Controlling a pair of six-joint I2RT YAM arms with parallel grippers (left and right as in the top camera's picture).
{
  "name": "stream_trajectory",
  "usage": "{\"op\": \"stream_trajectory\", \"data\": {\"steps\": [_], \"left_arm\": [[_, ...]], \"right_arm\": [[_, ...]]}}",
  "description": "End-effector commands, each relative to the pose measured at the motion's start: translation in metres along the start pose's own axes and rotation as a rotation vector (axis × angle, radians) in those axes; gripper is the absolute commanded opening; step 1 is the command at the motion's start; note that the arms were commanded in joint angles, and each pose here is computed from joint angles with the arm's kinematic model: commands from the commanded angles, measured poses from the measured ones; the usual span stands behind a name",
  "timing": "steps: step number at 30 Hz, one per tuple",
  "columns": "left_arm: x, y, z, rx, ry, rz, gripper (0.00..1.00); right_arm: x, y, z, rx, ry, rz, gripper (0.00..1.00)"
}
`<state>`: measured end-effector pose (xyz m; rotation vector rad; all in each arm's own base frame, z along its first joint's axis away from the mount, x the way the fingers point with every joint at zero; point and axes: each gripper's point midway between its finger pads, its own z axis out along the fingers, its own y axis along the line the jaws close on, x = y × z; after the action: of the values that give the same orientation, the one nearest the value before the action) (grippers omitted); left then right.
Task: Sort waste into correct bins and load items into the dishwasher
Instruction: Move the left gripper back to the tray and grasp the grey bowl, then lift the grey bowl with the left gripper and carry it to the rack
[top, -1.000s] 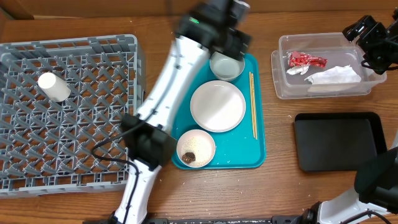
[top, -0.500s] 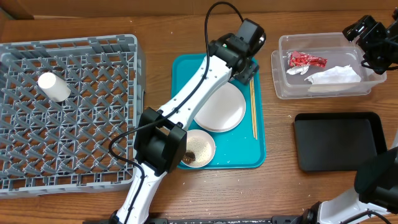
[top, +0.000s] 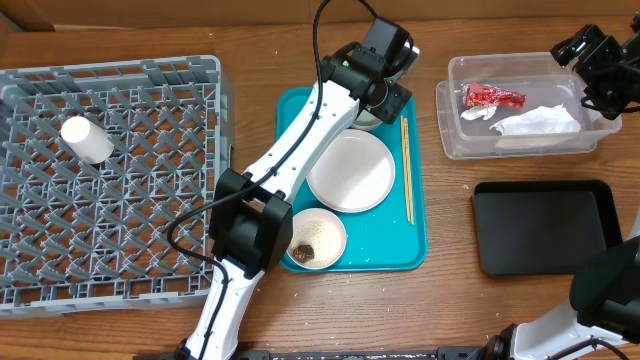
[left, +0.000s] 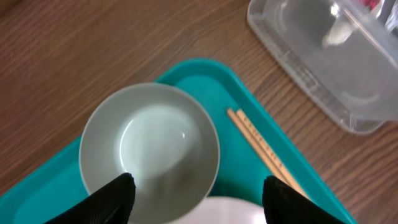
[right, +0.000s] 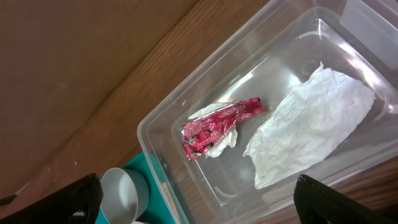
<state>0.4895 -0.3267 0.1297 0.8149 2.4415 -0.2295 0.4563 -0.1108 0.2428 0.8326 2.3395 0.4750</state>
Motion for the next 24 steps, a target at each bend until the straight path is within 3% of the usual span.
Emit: {"op": "stream_trajectory", "data": {"steps": [1,8,11,24], "left_arm": [[0.014,-0.008,0.015,0.040,0.023,0.018,0.66],[0.036,-0.019,0.038,0.083,0.050,0.031,0.60],[0.045,-0.019,0.047,0.082,0.058,0.030,0.49],[0.056,-0.018,0.064,0.080,0.066,0.030,0.34]], "right_arm": [[-0.008,0.008,-0.012,-0.019,-0.036,-0.012,1.00],[-0.008,0.008,-0.012,-0.019,-0.036,-0.012,1.00],[-0.008,0.008,-0.012,-0.019,-0.036,-0.012,1.00],[-0.008,0.008,-0.012,-0.019,-0.036,-0.012,1.00]]}}
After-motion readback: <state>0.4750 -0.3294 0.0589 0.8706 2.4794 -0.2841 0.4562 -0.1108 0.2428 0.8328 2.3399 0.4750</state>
